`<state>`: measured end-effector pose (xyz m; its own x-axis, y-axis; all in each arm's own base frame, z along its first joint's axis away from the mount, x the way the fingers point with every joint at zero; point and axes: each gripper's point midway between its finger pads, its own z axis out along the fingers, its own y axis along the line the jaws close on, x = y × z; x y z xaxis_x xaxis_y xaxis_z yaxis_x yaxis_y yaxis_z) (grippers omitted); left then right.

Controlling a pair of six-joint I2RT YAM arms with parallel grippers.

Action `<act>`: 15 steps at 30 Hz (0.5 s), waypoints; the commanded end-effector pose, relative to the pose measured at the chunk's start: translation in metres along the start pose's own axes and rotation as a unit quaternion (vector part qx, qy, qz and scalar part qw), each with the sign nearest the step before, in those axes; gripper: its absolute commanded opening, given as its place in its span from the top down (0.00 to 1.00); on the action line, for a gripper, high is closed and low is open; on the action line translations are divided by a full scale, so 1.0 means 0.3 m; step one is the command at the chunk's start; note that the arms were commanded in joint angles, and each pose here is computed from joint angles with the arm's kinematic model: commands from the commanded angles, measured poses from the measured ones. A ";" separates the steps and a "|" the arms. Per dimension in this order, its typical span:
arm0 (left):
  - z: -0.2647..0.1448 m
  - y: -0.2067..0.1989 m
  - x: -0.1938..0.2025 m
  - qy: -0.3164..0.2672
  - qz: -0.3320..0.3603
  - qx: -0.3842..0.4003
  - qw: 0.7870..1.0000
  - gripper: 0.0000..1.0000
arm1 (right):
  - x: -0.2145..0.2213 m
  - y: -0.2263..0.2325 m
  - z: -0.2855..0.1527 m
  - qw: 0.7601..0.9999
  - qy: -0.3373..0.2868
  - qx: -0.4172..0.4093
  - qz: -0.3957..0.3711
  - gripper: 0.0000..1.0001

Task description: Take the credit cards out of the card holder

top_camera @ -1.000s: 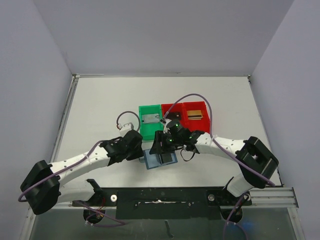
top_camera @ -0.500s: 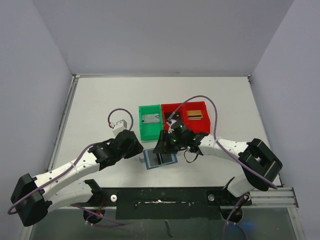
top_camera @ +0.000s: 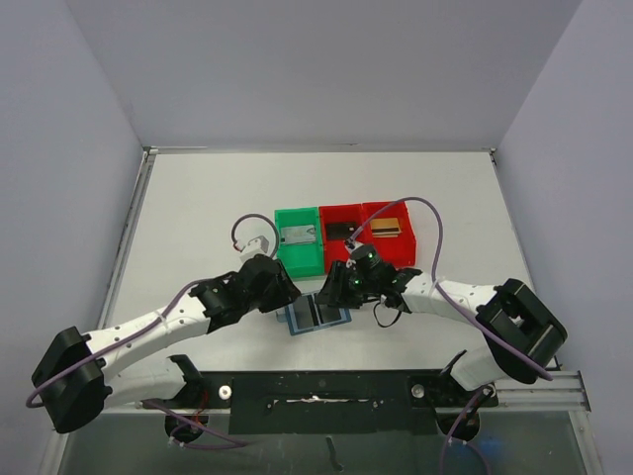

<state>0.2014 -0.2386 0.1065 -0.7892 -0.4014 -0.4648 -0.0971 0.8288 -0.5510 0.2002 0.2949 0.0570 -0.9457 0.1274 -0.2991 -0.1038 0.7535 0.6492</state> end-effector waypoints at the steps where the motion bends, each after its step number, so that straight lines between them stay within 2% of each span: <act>1: 0.022 -0.050 0.014 0.014 -0.005 0.021 1.000 0.56 | -0.052 0.097 -0.014 0.998 -0.030 -0.052 -0.013 0.58; 8: 0.061 -0.023 0.054 0.037 -0.001 0.003 0.999 0.56 | -0.029 0.104 0.032 0.998 -0.007 -0.050 -0.022 0.63; 15: 0.084 0.005 0.091 0.059 0.001 -0.011 0.998 0.56 | -0.029 0.110 0.053 0.999 -0.013 -0.047 -0.026 0.66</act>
<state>0.1912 -0.2464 0.0696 -0.8557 -0.3447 -0.3858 -0.1252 0.8615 -0.4920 0.1947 0.3092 0.0465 -0.9542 0.0895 -0.2854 -0.1265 0.7438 0.6563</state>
